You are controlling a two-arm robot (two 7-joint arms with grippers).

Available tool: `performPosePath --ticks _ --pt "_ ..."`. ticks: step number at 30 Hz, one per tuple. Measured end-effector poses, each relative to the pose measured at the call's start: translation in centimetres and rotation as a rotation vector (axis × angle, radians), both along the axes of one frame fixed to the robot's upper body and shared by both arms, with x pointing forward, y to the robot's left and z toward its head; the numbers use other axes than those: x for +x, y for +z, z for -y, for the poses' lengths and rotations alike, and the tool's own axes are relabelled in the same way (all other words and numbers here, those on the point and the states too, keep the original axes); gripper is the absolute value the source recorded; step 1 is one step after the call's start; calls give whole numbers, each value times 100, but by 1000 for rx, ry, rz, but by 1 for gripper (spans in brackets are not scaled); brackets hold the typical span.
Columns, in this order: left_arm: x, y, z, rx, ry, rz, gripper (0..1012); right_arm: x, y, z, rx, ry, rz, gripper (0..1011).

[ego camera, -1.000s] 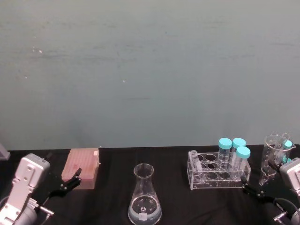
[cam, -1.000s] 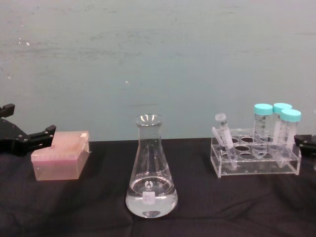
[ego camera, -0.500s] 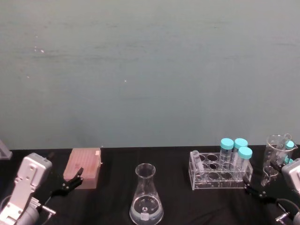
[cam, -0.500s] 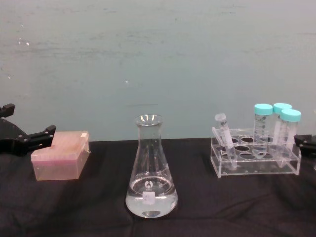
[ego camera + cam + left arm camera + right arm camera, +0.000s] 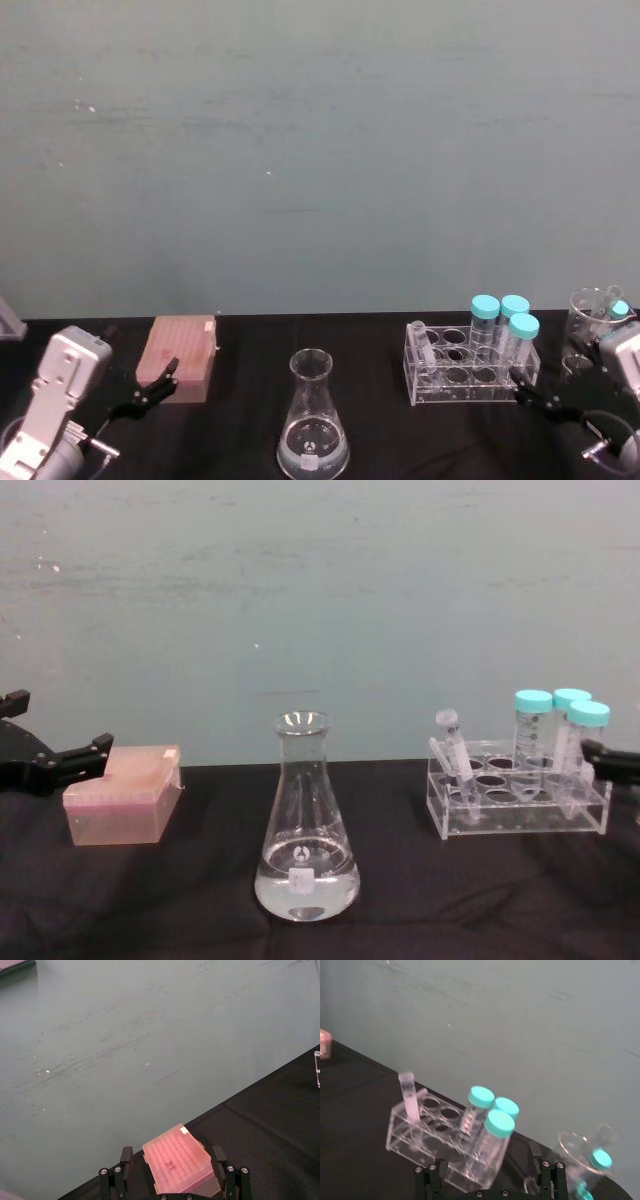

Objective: Pour the liquid from the test tube into the beaker using one hand.

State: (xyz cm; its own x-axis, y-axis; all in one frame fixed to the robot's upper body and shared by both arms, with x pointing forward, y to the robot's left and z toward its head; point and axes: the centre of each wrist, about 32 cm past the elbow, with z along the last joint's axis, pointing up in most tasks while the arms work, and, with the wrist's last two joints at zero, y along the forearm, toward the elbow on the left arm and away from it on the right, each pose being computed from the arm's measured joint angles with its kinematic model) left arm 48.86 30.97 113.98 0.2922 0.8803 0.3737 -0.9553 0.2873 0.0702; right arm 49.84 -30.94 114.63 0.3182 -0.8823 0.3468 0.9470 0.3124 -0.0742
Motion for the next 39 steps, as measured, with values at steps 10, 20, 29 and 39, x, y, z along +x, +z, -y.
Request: performPosePath --ticks 10,20,29,39 --pt "0 0 0 0 0 0 1000 232 194 -85 21 112 31 1002" --pt "0 0 0 0 0 0 1000 446 236 -155 64 213 -2 1002" --pt "0 0 0 0 0 0 1000 651 197 -183 70 270 -40 1002" --pt "0 0 0 0 0 0 1000 857 134 -185 62 320 -62 1002"
